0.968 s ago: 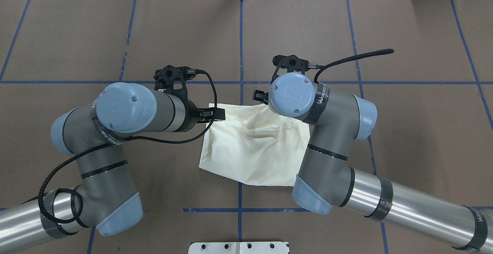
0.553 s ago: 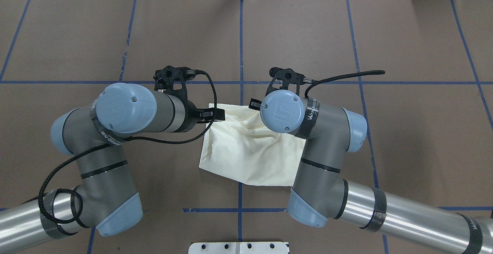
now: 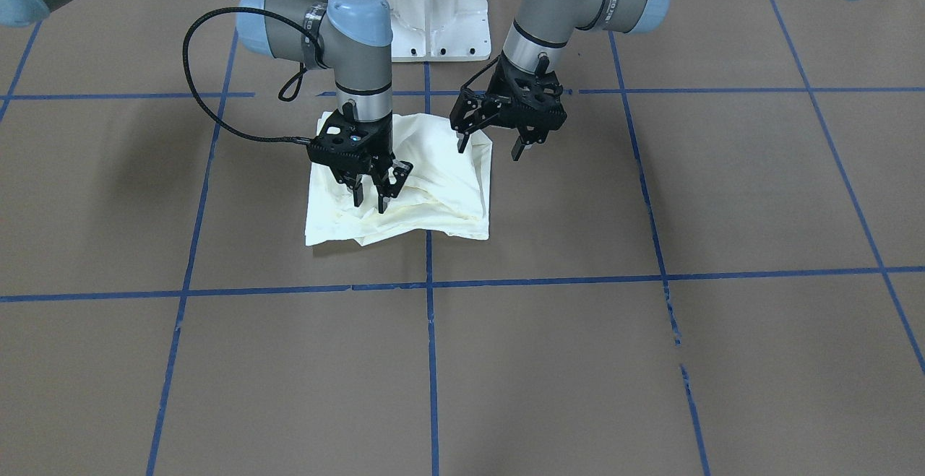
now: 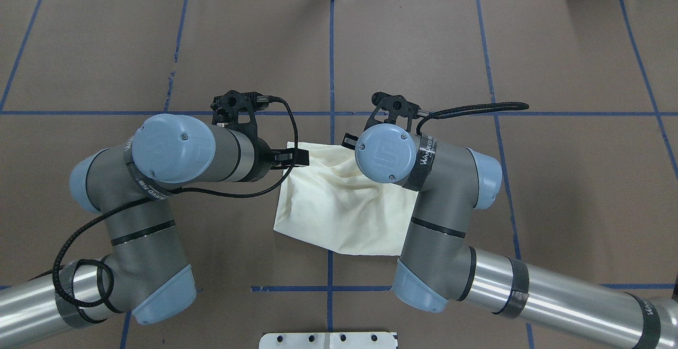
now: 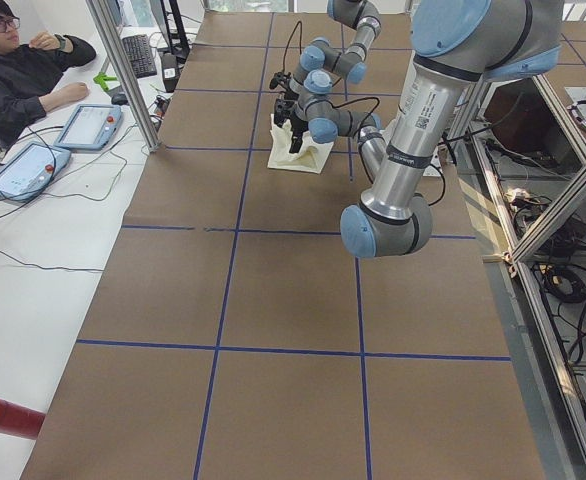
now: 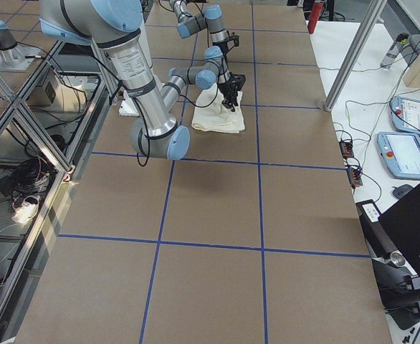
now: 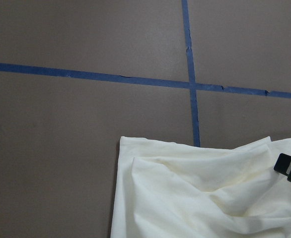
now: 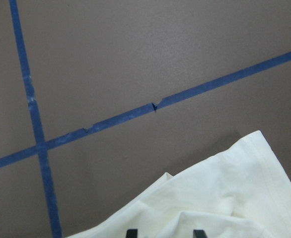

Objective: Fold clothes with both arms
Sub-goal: 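Open the right gripper and raise it while the left gripper holds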

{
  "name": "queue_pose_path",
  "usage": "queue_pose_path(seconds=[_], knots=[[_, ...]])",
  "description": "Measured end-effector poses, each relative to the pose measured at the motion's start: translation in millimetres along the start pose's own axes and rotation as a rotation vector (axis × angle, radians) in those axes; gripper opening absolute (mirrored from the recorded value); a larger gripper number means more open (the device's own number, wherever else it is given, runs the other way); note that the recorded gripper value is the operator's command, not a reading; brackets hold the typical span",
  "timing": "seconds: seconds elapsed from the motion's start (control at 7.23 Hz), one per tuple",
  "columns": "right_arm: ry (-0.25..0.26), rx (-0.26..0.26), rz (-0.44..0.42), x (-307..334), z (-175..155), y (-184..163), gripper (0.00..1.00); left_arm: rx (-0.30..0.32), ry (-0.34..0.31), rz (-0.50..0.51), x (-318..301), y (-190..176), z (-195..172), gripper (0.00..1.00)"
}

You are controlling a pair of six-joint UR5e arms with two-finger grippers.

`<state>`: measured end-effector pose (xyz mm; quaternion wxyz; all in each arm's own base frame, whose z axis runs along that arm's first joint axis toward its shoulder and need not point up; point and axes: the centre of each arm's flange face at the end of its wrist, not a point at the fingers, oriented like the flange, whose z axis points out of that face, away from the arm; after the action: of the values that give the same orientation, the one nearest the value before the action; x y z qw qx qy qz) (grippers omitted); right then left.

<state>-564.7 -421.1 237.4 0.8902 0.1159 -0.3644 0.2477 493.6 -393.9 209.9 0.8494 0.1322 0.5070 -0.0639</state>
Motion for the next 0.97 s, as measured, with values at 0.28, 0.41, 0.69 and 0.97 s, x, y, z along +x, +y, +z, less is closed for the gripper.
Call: queue_pose_path(seconds=[0.28, 0.41, 0.69, 0.97], knots=[[0.003, 0.001, 0.014, -1, 2, 0, 0.00, -0.002, -0.005, 0.006, -5, 1, 0, 1.00], [0.002, 0.002, 0.029, -2, 2, 0, 0.00, -0.003, -0.007, 0.016, -13, 3, -4, 1.00], [0.001, 0.007, 0.064, -3, 2, 0, 0.00, 0.000, -0.006, 0.047, -27, 7, -17, 1.00], [0.008, 0.013, 0.091, -1, 5, -1, 0.00, 0.000, -0.004, 0.057, -29, 8, -21, 1.00]])
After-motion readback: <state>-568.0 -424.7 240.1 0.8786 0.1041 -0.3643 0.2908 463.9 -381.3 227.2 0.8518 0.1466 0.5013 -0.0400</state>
